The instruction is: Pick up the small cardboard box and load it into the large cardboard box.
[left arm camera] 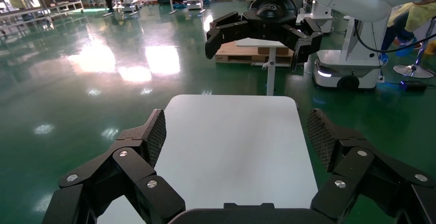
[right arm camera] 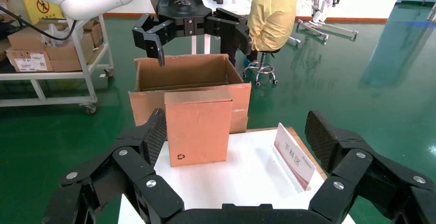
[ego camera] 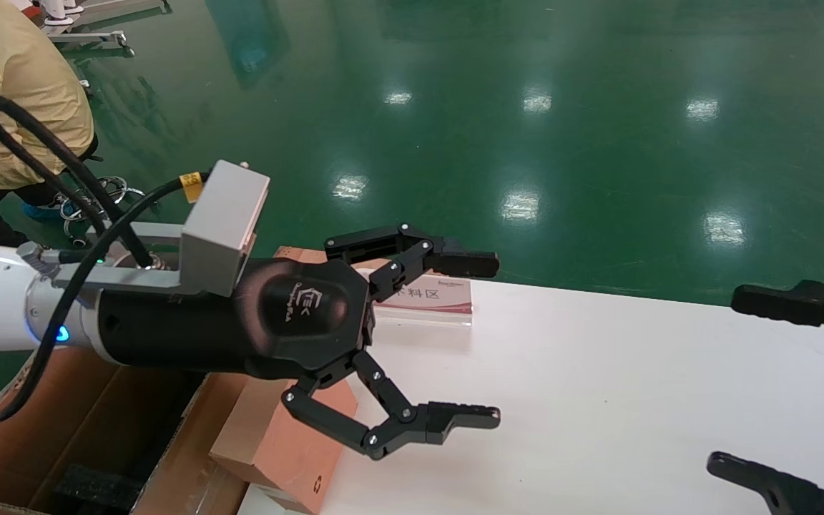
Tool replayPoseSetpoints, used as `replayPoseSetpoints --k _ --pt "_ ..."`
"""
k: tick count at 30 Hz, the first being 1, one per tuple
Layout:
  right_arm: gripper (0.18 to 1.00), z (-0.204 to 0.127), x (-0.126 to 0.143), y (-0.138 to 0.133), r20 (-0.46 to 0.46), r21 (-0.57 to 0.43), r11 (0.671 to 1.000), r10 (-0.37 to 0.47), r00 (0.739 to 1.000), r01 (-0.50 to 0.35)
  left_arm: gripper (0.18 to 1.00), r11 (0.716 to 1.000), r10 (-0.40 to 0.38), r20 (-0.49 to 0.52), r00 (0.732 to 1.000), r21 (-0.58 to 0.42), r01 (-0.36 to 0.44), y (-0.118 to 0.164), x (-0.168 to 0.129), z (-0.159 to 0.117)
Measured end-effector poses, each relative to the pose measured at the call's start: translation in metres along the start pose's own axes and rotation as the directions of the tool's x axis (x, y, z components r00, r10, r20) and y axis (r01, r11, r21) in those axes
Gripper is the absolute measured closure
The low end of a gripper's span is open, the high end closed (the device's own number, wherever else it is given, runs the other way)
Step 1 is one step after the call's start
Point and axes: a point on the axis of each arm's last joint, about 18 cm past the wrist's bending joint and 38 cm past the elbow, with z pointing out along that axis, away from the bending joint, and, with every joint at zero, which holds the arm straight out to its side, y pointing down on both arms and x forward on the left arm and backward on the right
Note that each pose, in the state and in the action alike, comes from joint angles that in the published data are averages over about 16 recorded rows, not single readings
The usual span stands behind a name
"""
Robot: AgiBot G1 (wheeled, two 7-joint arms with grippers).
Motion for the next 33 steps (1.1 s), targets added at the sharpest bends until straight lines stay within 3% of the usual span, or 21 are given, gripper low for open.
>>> replayPoseSetpoints --k 16,23,28,33 --pt "0.178 0.000 0.000 0.000 0.000 0.000 1.000 0.000 1.000 0.000 0.184 1.000 -0.009 0.011 1.000 -0.003 0.009 0.001 -0.001 -0.002" --pt "0.178 0.000 0.000 0.000 0.000 0.000 1.000 0.000 1.000 0.000 0.184 0.993 -0.087 0.082 0.993 -0.073 0.093 0.009 -0.008 -0.015" --pt "0.178 0.000 0.000 0.000 0.000 0.000 1.000 0.000 1.000 0.000 0.184 0.959 -0.180 0.171 0.969 -0.187 0.211 0.017 -0.014 -0.030" --pt "0.178 0.000 0.000 0.000 0.000 0.000 1.000 0.000 1.000 0.000 0.184 0.884 -0.265 0.279 0.923 -0.312 0.348 0.021 -0.021 -0.043"
